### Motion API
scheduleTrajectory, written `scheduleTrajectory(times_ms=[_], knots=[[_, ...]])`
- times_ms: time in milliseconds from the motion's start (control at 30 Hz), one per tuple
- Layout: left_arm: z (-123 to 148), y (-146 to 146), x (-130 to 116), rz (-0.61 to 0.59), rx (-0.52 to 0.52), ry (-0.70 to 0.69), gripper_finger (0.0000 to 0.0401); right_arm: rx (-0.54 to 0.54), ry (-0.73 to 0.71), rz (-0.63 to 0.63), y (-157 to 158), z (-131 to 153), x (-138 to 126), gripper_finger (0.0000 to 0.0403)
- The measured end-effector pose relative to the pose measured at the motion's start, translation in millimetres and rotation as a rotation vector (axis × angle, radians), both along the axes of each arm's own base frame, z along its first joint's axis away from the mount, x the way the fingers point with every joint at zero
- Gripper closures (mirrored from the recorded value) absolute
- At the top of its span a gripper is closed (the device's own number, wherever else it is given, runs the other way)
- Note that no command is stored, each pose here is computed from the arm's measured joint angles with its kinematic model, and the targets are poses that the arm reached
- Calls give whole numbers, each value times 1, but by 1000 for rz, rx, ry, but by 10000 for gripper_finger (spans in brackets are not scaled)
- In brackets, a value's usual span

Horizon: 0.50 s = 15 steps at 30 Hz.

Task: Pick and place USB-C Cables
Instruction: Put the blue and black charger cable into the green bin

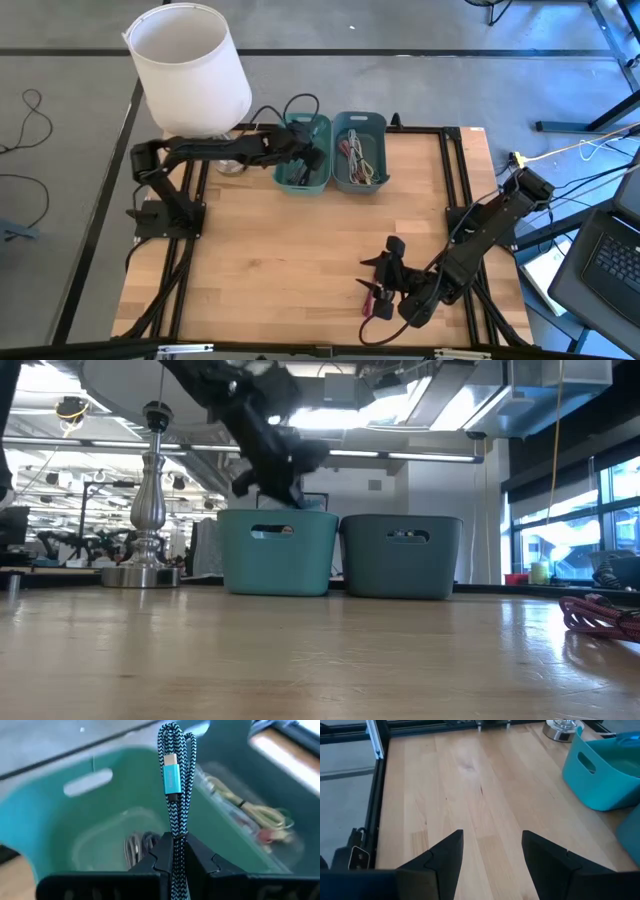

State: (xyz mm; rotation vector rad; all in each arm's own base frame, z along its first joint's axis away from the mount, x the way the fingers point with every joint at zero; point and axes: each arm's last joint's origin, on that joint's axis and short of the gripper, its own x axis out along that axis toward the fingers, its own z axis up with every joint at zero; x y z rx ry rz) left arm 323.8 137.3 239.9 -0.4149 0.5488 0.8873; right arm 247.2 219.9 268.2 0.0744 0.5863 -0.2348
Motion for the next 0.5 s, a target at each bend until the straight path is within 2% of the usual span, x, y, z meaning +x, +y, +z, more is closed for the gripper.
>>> scheduleTrajectory(times_ms=[267,500], knots=[[-47,17,9,24,-109,95,382,26,25,6,3,-6,2,198],[-68,26,9,39,-188,123,382,30,25,5,3,-6,2,198]])
